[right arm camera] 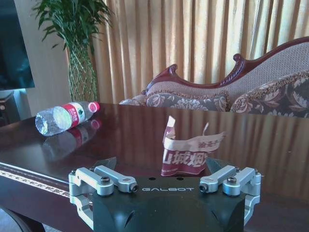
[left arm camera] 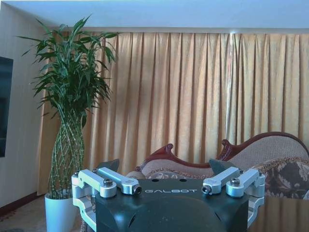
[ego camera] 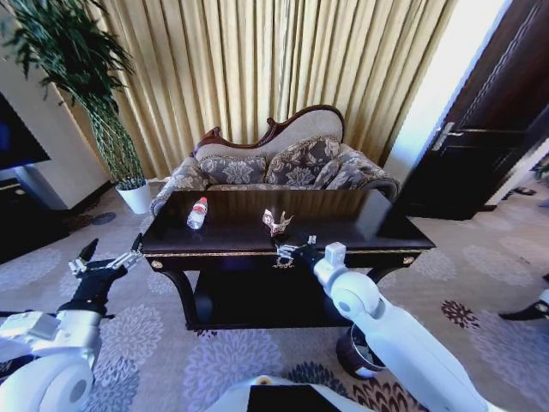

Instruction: Move to the front of the table and place the trash on the table into the trash bin.

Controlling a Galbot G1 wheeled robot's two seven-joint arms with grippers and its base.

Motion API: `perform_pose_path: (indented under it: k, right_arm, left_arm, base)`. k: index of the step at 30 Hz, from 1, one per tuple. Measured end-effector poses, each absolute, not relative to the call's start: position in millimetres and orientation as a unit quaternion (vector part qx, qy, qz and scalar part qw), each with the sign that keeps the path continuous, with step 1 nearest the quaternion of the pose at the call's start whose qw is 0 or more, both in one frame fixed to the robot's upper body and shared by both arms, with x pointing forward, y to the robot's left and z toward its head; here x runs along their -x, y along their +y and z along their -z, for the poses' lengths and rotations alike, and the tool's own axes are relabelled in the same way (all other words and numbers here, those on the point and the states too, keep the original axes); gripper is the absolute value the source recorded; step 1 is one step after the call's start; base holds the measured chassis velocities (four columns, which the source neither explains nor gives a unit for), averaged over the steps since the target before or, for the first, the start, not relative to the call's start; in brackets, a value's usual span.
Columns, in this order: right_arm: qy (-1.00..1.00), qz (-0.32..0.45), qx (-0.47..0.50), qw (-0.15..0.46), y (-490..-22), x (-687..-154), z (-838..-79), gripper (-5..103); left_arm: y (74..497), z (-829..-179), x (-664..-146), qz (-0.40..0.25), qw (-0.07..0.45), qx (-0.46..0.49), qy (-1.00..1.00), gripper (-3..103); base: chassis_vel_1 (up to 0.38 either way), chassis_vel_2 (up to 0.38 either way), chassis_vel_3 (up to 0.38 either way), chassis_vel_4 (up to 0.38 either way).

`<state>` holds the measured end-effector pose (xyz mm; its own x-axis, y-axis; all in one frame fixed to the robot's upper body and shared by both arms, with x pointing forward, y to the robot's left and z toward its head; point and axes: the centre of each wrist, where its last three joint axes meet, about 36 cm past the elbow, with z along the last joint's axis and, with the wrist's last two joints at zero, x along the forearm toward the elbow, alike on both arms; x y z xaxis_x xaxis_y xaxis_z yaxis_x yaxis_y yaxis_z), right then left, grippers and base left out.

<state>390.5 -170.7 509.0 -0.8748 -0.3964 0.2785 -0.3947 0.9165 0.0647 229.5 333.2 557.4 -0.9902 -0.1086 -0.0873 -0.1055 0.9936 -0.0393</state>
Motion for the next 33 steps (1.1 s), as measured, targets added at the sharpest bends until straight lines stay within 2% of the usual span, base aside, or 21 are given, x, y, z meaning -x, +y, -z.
perform_pose_path:
  k: [11, 33]
  right_arm:
    - [-0.972, 0.011, -0.177, 0.152, -140.0, -402.8, -506.9, 100]
    - [-0.976, -0.011, -0.150, 0.159, -115.2, -447.6, -494.5, 100]
  left_arm:
    - [333.3, -557.9, -229.9, 0.017, 0.046, 0.054, 0.997, 100]
    - [334.8, -560.4, -231.2, 0.014, 0.052, 0.056, 0.997, 100]
  base:
    - [0.000, 0.000, 0.000, 0.000]
    - [0.000, 0.000, 0.000, 0.000]
